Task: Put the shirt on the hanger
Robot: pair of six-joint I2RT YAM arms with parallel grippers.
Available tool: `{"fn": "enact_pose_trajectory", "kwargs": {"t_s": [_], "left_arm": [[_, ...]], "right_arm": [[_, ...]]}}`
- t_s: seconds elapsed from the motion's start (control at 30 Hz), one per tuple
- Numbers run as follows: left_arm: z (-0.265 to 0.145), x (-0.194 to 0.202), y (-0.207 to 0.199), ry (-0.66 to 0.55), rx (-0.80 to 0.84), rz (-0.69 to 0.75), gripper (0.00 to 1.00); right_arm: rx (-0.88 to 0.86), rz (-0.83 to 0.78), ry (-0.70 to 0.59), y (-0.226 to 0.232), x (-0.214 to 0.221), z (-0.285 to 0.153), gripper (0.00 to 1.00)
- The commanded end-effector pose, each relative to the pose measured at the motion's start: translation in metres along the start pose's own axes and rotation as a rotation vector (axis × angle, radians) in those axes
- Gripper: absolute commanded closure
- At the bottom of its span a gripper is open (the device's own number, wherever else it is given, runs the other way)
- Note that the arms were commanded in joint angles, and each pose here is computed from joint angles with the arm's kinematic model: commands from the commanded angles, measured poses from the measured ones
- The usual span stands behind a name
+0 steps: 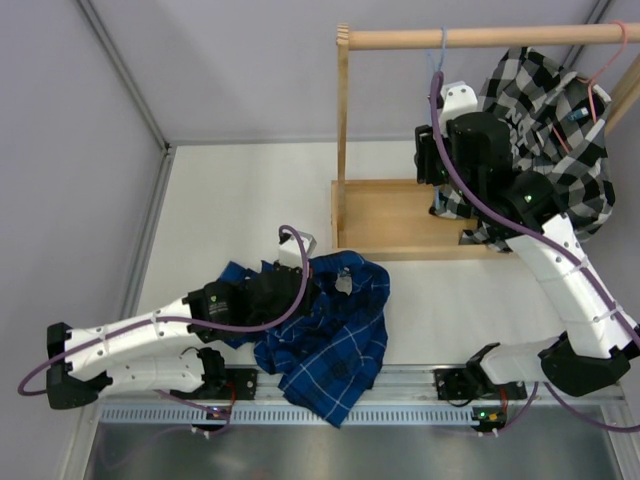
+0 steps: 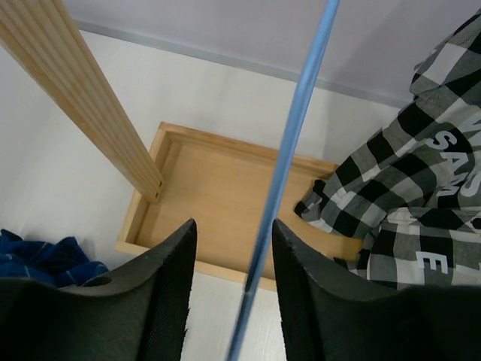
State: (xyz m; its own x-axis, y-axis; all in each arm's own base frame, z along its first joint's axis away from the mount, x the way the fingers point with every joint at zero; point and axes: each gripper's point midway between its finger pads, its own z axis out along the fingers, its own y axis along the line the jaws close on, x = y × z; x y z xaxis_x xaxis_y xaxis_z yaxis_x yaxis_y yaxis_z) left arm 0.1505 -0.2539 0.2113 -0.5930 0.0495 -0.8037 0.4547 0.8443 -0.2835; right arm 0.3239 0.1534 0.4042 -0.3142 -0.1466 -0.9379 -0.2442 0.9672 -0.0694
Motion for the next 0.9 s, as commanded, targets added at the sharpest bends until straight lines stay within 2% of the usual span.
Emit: {"fn": "enact_pose_trajectory", "kwargs": {"t_s": [0.0,0.1,0.27,0.77,0.8,0.87], "left_arm": [[-0.001,-0.003,0.0,-0.02,0.006,-0.022,1.0],[-0.001,-0.002,0.001,-0.019,0.003,-0.021,1.0],[0.0,-0.001,0.002,-0.018,-0.003,-0.025,1.0],[-0.005,-0.009,0.002,-0.046,0.001,-0.048,1.0],[-0.007,-0.012,0.002,-0.056,0.003,-0.055,1.0],[-0.009,-0.014,0.003,-0.066,0.002,-0.062,1.0]], "right_arm": [[0.051,0.026,-0.035,-0.016,-0.011,-0.011,0.59],[0.063,0.008,-0.027,-0.018,-0.008,-0.009,0.64],[0.074,-0.008,-0.023,-0.02,-0.005,-0.009,0.85],[0.093,-0.039,-0.024,-0.025,0.002,-0.007,0.82],[0.094,-0.04,-0.024,-0.025,0.002,-0.006,0.83],[0.092,-0.039,-0.024,-0.025,0.001,-0.006,0.93]]}}
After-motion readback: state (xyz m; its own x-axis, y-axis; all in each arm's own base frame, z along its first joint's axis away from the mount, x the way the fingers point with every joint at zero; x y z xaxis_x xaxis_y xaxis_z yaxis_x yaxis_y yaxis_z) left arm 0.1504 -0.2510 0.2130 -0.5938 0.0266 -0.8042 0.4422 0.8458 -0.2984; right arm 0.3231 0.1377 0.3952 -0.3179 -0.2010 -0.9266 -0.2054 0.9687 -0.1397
